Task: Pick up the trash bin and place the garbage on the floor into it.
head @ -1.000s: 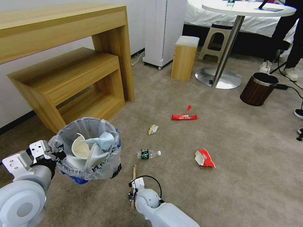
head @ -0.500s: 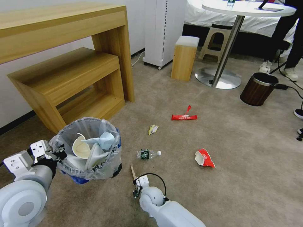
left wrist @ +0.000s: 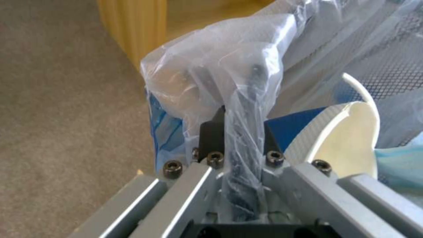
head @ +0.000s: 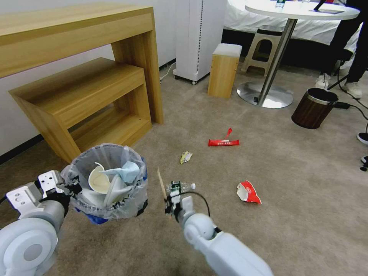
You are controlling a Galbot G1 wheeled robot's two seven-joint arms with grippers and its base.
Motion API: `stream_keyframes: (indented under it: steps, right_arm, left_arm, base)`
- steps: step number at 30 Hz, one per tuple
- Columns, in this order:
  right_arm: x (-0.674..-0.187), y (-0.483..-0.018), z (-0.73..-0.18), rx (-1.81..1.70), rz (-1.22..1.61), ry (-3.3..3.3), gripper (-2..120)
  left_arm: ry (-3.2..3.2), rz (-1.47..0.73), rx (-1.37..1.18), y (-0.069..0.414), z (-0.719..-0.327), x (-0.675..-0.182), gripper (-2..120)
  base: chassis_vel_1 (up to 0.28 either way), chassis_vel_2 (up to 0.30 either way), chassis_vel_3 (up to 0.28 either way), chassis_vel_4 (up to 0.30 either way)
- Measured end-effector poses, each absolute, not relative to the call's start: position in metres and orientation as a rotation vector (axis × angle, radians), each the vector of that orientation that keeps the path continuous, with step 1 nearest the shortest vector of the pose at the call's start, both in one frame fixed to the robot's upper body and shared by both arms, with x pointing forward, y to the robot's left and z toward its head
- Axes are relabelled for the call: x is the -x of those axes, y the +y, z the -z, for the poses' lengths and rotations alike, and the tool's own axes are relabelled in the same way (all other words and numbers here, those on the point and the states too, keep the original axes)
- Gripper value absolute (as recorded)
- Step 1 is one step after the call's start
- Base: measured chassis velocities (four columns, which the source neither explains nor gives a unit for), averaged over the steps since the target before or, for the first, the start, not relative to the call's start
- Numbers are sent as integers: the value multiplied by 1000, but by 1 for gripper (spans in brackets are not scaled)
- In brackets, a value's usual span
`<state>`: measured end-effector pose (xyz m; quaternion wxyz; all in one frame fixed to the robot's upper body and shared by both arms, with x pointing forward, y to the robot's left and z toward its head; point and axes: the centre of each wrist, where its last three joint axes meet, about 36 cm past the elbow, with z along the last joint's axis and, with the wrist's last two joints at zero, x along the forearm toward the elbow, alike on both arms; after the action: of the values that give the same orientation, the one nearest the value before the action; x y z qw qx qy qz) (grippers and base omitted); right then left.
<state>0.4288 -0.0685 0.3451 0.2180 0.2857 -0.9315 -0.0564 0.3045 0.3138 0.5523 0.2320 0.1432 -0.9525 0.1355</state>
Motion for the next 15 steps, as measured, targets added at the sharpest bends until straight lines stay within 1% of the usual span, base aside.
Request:
stream_keyframes:
  steps: [2,4,6,8,12,15]
  right_arm:
    - [-430,-75,-353,-809,167,-2603,0]
    - [-432,-97,-380,-861,200,-2668,0]
    - [-432,-102,-385,-872,206,-2684,0]
    - [-434,-126,-409,-934,228,-2751,0]
    - [-435,-139,-423,-1000,237,-2801,0]
    - [-438,-152,-441,-1140,247,-2864,0]
  left_arm:
    - [-2616,-374,-388,314,-552,-305,1]
    - [-2609,-374,-374,314,-550,-307,1]
    - [-2607,-373,-371,314,-550,-308,1]
    - [-2598,-368,-362,316,-549,-310,1]
    - [-2591,-364,-353,316,-547,-311,1]
    - [-2575,-368,-319,314,-546,-311,1]
  base:
    - [0,0,0,0]
    - [0,0,0,0]
    - [0,0,0,0]
    - [0,0,0,0]
    - [0,0,0,0]
    - [0,0,0,0]
